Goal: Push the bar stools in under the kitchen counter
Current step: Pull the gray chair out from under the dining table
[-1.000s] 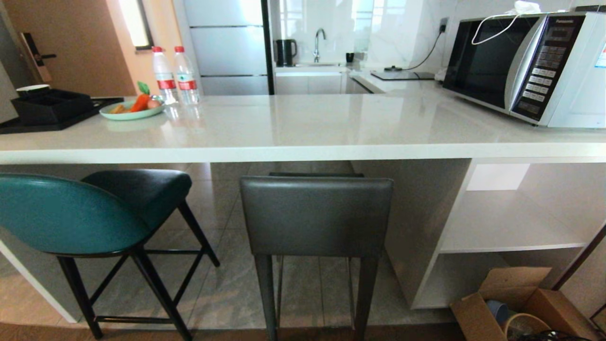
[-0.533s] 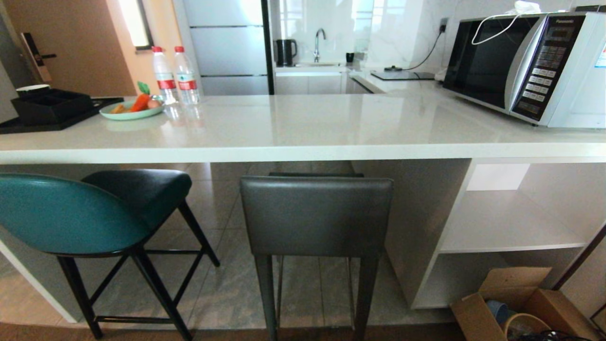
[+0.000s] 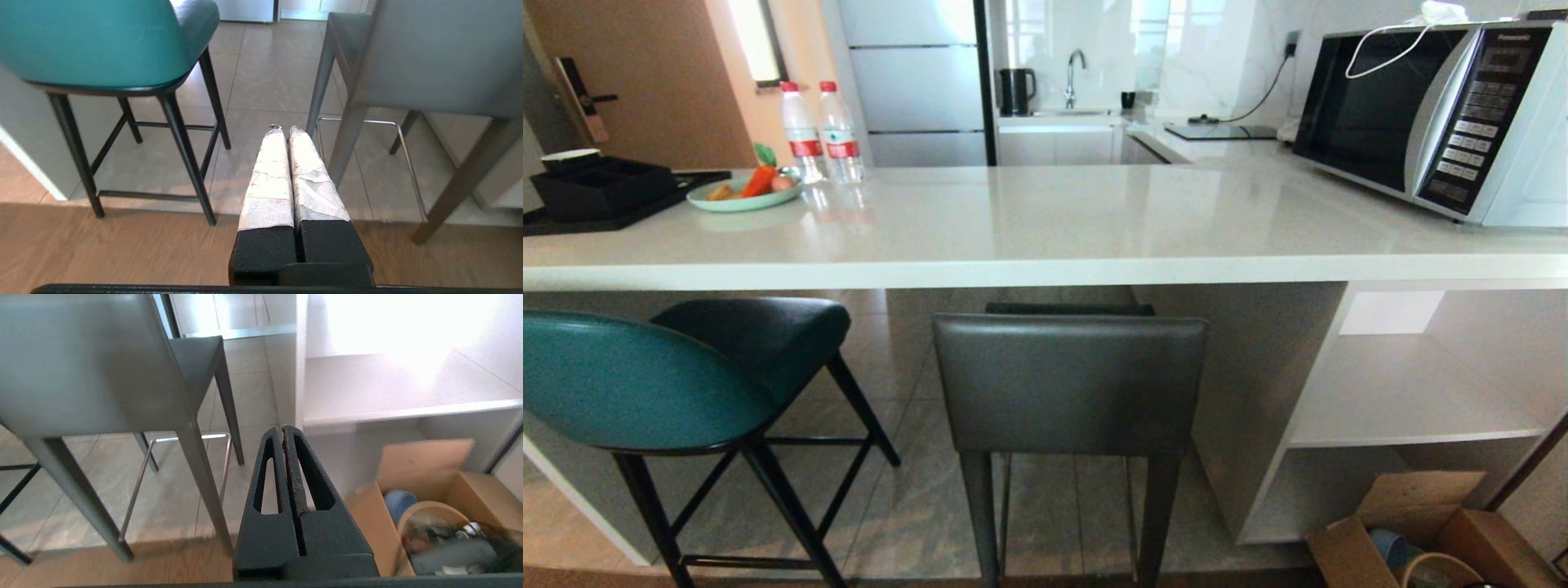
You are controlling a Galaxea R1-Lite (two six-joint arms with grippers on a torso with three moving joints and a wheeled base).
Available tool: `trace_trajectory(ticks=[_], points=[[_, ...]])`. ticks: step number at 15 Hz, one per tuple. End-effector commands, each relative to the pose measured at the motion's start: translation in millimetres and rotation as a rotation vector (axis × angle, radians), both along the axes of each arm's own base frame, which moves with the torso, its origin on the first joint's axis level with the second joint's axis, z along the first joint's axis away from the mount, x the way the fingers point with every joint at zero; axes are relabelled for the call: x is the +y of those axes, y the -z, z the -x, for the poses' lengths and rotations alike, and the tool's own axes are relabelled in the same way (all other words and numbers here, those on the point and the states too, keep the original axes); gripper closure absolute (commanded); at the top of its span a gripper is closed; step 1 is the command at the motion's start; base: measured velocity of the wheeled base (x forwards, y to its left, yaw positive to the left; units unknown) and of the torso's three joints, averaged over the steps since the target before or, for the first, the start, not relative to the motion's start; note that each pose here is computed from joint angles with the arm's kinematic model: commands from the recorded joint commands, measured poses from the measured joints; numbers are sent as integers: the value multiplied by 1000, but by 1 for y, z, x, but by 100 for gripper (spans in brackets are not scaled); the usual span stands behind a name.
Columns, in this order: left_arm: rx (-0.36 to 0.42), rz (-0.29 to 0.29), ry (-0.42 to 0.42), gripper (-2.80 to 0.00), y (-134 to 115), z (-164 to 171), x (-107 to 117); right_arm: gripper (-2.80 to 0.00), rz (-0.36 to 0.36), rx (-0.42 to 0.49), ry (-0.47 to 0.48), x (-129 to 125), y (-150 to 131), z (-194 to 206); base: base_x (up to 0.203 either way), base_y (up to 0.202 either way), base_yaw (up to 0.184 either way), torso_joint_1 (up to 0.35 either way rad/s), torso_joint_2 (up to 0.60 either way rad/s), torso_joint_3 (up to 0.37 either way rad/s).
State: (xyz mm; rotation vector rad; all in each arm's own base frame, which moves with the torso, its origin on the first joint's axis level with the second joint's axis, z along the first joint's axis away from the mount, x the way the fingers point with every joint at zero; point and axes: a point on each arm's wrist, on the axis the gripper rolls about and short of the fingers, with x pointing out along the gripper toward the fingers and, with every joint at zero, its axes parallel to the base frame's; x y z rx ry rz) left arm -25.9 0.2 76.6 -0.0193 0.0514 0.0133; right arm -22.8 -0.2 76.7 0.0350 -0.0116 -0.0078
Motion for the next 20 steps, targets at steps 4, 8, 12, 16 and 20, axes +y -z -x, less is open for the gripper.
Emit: trace_trajectory(ticks=[4,8,12,16,20], points=[[1,0,-1,0,0,0,0,0,0,5,0,0,1,0,182,0,1,5,2,0],[1,1,-1,0,0,0,0,0,0,5,0,0,1,0,16,0,1,5,1,0],[0,1,-1,0,0,0,0,0,0,5,0,0,1,0,0,0,0,0,0,0],[4,-49,14,0,-1,0,0,0,60,7,-11,0,2,0,0,0,0,0,0,0],[11,22,72,0,-43,-2,-2,0,66,0,-4,0,-14,1,0,0,0,0,0,0]])
